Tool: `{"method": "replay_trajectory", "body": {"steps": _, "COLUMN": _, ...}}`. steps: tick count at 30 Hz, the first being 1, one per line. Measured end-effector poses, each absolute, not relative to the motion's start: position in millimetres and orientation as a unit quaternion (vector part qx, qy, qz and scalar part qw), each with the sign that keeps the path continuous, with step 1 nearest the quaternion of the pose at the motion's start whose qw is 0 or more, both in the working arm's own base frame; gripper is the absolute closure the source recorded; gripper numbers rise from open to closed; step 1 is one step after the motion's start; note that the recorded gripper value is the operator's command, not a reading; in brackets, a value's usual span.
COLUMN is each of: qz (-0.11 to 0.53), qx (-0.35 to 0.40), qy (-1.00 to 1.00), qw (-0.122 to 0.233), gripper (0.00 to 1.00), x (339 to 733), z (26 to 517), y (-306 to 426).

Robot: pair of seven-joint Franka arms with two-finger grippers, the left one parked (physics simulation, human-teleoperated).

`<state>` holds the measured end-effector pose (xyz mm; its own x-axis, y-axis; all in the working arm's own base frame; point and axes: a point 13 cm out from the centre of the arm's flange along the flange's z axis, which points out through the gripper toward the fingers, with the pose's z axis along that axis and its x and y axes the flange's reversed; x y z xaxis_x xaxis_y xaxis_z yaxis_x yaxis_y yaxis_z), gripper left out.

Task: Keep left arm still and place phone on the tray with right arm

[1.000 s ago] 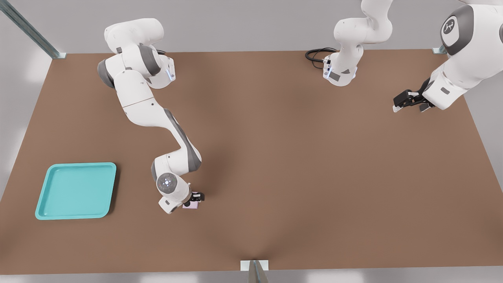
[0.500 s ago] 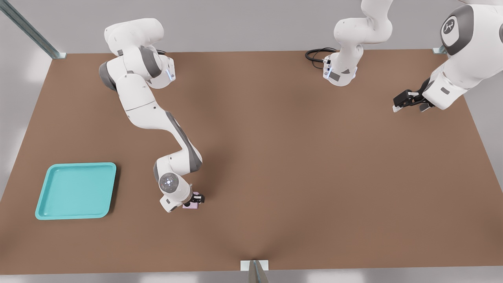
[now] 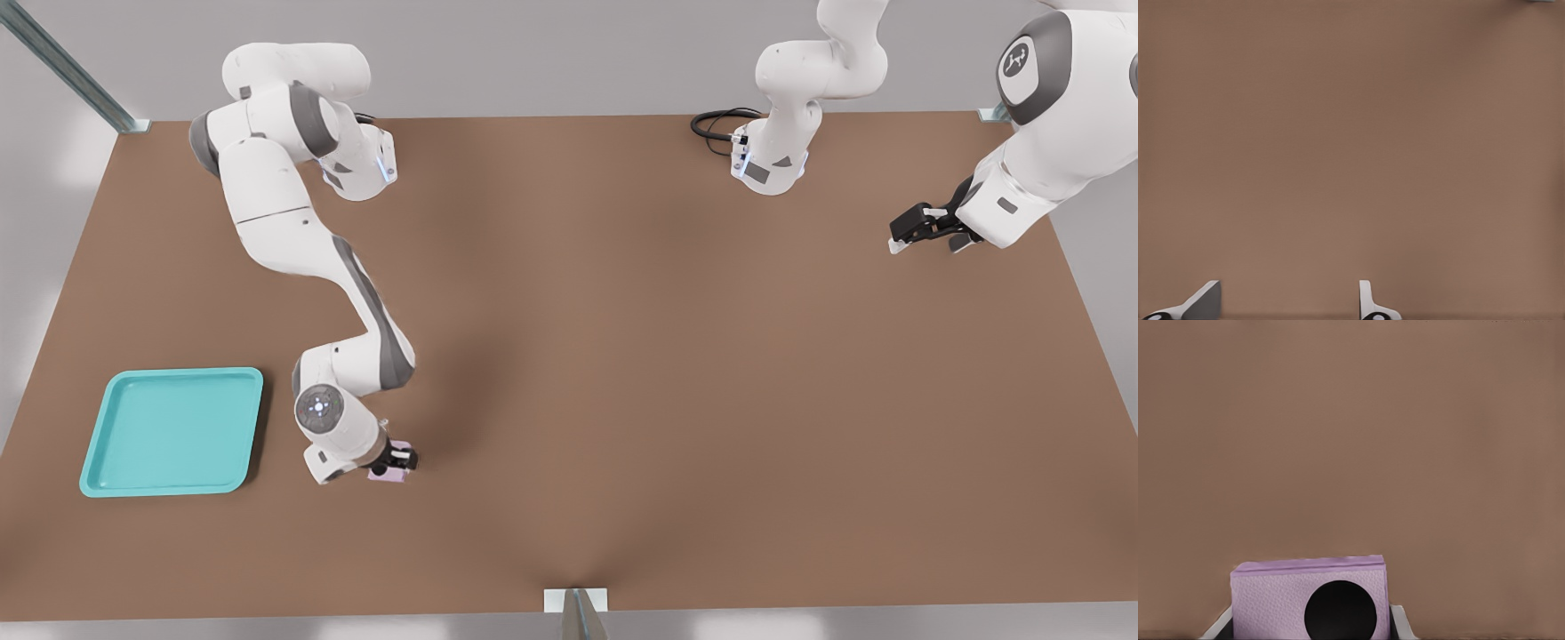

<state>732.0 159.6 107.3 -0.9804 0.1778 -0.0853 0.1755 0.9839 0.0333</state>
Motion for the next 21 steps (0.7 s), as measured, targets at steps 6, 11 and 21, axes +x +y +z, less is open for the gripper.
{"method": "replay_trajectory", "body": {"steps": 6, "qz": -0.004, "qx": 0.171, "qy": 0.985, "qw": 0.016, "gripper": 0.25, "x": 687.6, "z": 142.5, "y": -49.3}}
{"method": "replay_trajectory", "body": {"steps": 11, "qz": 0.002, "qx": 0.212, "qy": 0.977, "qw": -0.006, "gripper": 0.25, "x": 646.5, "z": 118.5, "y": -206.9}}
{"method": "replay_trajectory", "body": {"steps": 21, "qz": 0.000, "qx": 0.067, "qy": 0.990, "qw": 0.124, "gripper": 0.00, "x": 732.6, "z": 311.0, "y": -181.5}}
